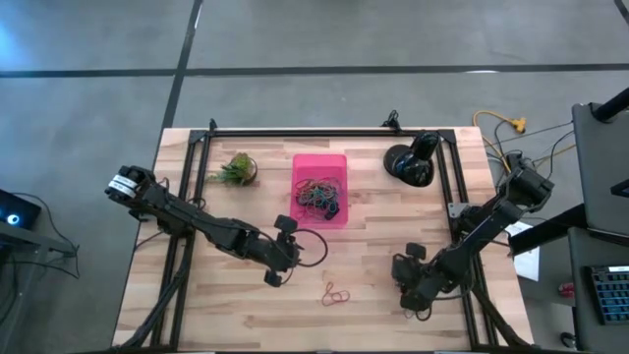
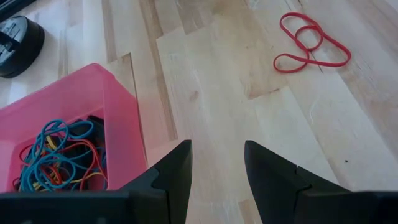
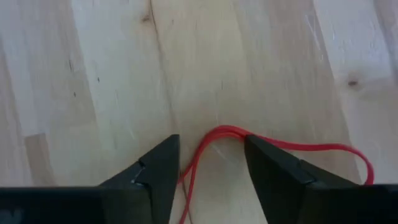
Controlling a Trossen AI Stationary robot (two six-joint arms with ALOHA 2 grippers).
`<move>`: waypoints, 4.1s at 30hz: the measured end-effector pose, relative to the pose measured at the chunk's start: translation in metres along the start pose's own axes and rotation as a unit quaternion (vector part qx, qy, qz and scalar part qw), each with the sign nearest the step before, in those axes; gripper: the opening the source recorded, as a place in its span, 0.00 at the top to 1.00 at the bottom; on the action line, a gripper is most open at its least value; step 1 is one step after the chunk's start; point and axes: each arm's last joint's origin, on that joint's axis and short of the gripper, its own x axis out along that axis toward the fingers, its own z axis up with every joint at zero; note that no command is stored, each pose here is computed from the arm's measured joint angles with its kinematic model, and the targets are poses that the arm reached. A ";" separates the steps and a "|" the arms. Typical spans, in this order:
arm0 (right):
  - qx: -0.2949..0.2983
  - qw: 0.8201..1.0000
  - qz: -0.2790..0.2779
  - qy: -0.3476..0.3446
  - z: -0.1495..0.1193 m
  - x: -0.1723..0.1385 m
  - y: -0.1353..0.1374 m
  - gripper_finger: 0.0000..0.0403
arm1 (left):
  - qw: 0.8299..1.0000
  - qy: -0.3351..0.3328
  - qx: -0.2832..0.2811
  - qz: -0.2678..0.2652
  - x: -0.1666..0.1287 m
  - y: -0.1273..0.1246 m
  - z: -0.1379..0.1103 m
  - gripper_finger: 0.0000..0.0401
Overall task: Pick and place rubber bands into bin
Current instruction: Put the red rubber bands into the pink bin
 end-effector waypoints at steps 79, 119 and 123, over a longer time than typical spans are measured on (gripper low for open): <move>-0.115 0.944 -0.172 -0.258 0.243 -0.020 -0.123 0.98 | 1.000 0.004 0.002 -0.001 0.001 -0.001 -0.003 0.67; -0.186 0.967 0.075 -0.158 0.109 -0.107 0.009 0.65 | 0.979 -0.122 0.090 -0.138 0.051 -0.040 0.015 0.67; -0.188 0.967 0.066 -0.157 0.088 -0.103 0.025 0.67 | 0.978 -0.112 0.109 -0.140 0.069 -0.046 0.017 0.67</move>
